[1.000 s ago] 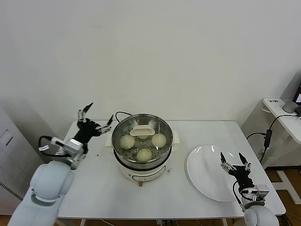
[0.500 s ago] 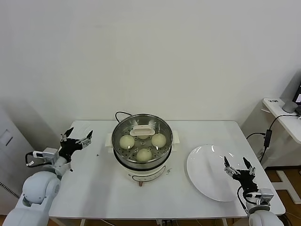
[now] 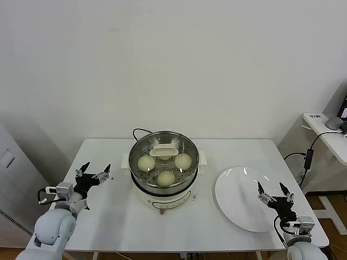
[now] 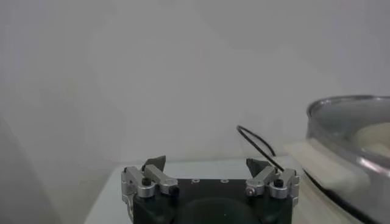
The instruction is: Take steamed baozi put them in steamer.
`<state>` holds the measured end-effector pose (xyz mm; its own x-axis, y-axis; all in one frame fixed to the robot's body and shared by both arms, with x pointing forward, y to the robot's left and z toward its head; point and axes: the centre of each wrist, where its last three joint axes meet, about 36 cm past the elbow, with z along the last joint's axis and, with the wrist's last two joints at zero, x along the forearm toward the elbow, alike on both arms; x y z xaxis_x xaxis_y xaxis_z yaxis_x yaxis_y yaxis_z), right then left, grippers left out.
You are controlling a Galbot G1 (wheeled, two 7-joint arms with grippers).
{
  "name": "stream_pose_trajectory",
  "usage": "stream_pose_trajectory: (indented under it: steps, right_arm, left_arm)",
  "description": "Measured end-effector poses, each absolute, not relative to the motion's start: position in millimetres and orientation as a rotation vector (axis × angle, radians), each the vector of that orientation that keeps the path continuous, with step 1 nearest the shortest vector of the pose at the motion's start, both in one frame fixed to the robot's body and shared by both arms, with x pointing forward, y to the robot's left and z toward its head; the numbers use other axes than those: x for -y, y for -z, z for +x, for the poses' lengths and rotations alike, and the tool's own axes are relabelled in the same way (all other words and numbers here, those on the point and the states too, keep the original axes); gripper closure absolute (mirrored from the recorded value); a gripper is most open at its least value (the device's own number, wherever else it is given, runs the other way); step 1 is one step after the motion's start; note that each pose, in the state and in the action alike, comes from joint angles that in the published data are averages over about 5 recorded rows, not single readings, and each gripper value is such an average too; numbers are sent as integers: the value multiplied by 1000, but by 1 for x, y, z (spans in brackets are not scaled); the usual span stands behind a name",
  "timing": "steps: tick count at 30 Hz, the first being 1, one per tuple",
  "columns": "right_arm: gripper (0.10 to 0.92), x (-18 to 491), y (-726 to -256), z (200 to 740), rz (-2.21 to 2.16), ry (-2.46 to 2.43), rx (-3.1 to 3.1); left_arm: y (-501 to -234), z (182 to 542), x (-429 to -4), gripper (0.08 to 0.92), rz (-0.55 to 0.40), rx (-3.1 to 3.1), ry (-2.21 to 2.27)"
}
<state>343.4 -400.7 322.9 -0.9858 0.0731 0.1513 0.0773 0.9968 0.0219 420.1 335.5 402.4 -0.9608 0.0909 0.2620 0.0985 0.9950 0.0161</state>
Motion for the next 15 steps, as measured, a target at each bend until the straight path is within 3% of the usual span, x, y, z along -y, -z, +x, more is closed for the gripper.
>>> stream_pose_trajectory:
  steps: [15]
  right_arm:
    - [200,396,-324,349,-124,26,2979]
  left_arm:
    - [-396,417,-335,177,-127,2857,4]
